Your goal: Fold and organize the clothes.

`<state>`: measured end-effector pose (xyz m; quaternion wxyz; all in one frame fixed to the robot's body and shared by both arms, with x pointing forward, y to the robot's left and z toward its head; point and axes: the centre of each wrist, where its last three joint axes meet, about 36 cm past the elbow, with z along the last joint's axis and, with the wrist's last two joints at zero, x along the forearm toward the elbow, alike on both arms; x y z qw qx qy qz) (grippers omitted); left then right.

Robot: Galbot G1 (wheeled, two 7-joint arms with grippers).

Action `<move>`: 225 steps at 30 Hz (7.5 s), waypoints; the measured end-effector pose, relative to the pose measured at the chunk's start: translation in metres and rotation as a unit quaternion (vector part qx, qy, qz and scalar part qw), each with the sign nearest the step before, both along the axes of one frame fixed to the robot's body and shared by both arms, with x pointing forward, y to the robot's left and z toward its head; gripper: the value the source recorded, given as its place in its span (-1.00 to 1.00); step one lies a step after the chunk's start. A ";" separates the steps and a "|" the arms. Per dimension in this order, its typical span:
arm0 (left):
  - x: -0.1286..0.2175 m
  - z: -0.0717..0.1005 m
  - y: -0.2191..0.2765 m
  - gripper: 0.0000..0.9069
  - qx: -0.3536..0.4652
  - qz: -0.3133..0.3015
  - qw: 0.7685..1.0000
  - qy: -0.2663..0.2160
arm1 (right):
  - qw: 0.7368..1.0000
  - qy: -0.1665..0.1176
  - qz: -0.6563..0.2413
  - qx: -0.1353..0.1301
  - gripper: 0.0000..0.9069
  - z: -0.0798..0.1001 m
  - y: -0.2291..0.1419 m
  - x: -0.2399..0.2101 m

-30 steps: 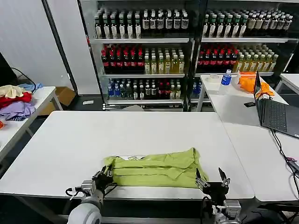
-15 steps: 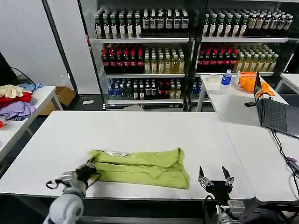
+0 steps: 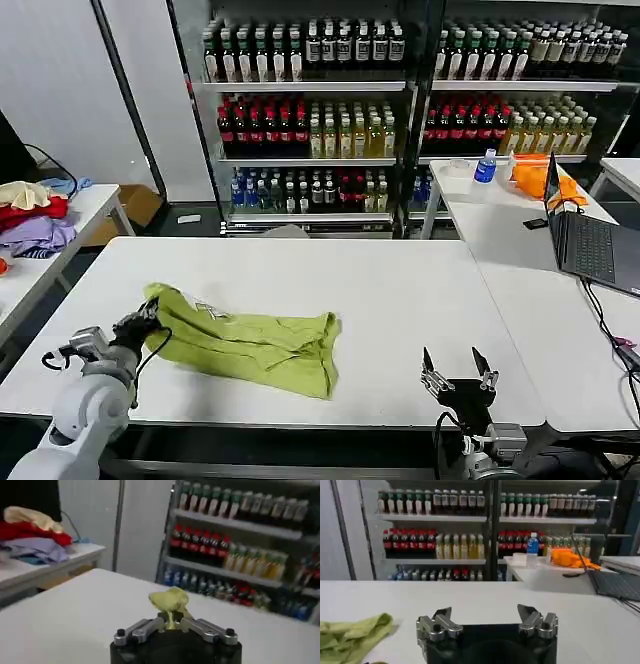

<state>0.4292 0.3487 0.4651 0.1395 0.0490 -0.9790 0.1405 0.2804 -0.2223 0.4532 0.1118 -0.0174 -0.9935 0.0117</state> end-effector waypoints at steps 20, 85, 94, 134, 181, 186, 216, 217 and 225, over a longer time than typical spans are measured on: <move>-0.033 0.010 -0.116 -0.96 -0.268 -0.136 0.953 0.024 | 1.000 -0.003 0.002 0.010 1.00 0.001 0.001 0.007; 0.002 -0.072 -0.070 -0.96 -0.178 -0.148 0.962 0.145 | 1.000 -0.008 -0.017 0.011 1.00 0.016 -0.014 0.005; 0.005 -0.081 -0.074 -0.96 -0.222 -0.136 0.955 0.140 | 1.000 -0.007 -0.021 0.008 1.00 0.019 -0.016 -0.003; 0.019 0.070 0.074 -0.96 0.000 -0.100 0.995 -0.013 | 0.999 -0.028 -0.029 -0.006 1.00 0.039 -0.031 -0.017; 0.027 -0.049 -0.271 1.00 0.068 -0.292 0.950 -0.089 | 0.998 -0.046 -0.023 -0.037 1.00 0.027 -0.032 -0.005; 0.023 -0.045 -0.248 1.00 0.055 -0.255 0.959 -0.108 | 0.999 -0.038 -0.023 -0.011 1.00 0.017 -0.024 0.017; 0.001 -0.063 -0.123 1.00 0.117 -0.110 0.981 -0.107 | 0.967 0.153 0.012 0.203 -1.00 -0.036 0.061 0.237; 0.001 -0.064 -0.123 1.00 0.117 -0.111 0.981 -0.105 | 0.966 0.157 0.013 0.205 -1.00 -0.038 0.063 0.240; -0.002 -0.065 -0.124 1.00 0.120 -0.105 0.982 -0.097 | 0.962 0.174 0.023 0.212 -1.00 -0.042 0.074 0.257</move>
